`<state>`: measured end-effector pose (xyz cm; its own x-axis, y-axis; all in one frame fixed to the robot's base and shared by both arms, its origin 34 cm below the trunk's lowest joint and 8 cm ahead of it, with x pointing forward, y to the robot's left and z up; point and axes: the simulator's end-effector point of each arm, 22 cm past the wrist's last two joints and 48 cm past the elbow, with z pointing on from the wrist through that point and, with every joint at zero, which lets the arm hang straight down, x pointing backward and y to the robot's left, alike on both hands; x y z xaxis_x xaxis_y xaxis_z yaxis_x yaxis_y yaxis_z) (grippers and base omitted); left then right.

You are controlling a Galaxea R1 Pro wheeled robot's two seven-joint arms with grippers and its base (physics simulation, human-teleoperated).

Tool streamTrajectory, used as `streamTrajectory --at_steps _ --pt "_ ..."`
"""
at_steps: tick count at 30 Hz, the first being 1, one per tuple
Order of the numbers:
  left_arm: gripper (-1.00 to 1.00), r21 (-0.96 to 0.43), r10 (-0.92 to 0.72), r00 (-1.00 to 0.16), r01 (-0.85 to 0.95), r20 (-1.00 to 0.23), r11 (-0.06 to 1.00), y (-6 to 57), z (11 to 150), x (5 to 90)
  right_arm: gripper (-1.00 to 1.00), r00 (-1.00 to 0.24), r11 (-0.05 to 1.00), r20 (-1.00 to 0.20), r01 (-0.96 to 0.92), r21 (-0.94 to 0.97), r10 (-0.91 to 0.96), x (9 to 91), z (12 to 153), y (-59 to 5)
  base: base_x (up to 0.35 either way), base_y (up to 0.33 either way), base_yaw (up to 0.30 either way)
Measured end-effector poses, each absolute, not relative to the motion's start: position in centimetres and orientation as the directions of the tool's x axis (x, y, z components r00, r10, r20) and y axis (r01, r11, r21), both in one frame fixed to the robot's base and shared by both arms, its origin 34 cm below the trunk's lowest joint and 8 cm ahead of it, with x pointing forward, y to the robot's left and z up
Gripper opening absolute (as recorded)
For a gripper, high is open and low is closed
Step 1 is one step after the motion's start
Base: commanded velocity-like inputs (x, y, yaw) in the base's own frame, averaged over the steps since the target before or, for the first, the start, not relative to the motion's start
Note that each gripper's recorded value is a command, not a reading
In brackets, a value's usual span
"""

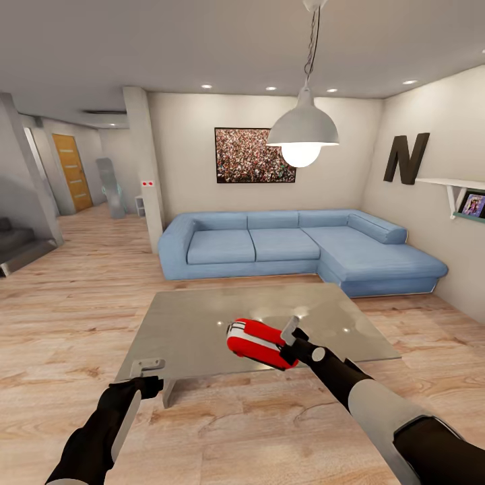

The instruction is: Turn on the radio receiver that's on the table in the living room.

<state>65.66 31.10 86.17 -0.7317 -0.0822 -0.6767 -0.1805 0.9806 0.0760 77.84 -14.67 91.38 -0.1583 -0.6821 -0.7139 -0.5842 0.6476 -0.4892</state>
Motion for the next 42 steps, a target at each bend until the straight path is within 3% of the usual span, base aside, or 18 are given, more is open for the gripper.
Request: streamTrajectory --at_steps 8,9,11,13,21,27,42 --pt "1.0 0.078 -0.081 -0.731 -0.181 -0.677 0.98 31.1 86.2 65.7 -1.0 -0.124 0.622 -0.668 -0.518 -0.587 -0.734 78.4 91.6 -16.1 0.0 0.0 0.0" --pt "1.0 0.079 -0.081 -0.731 -0.181 -0.677 0.98 31.1 86.2 65.7 -1.0 -0.091 0.589 -0.637 -0.499 -0.636 -0.765 78.4 91.6 -16.2 0.0 0.0 0.0" --pt "1.0 0.08 -0.08 -0.731 -0.181 -0.678 0.98 31.1 86.2 65.7 -1.0 0.068 0.414 -0.473 -0.386 -0.824 -0.878 77.8 92.2 -15.8 0.0 0.0 0.0" --pt "1.0 0.079 -0.08 -0.731 -0.181 -0.678 0.98 31.1 86.2 65.7 -1.0 0.139 0.333 -0.397 -0.341 -0.879 -0.907 77.0 92.1 -14.8 0.0 0.0 0.0" --pt "1.0 0.08 -0.081 -0.731 -0.182 -0.678 0.98 31.2 86.2 65.7 -1.0 0.244 0.215 -0.298 -0.314 -0.924 -0.923 73.3 89.3 -12.7 0.0 0.0 0.0" --pt "1.0 0.08 -0.081 -0.731 -0.182 -0.678 0.98 31.2 86.2 65.7 -1.0 0.482 0.03 -0.066 -0.084 -0.996 -0.874 69.4 90.5 -9.0 0.0 0.0 0.0" --pt "1.0 0.082 -0.08 -0.731 -0.183 -0.678 0.98 31.2 86.2 65.7 -1.0 0.483 0.194 0.016 0.381 -0.904 -0.875 67.6 101.0 -12.9 0.0 0.0 0.0"
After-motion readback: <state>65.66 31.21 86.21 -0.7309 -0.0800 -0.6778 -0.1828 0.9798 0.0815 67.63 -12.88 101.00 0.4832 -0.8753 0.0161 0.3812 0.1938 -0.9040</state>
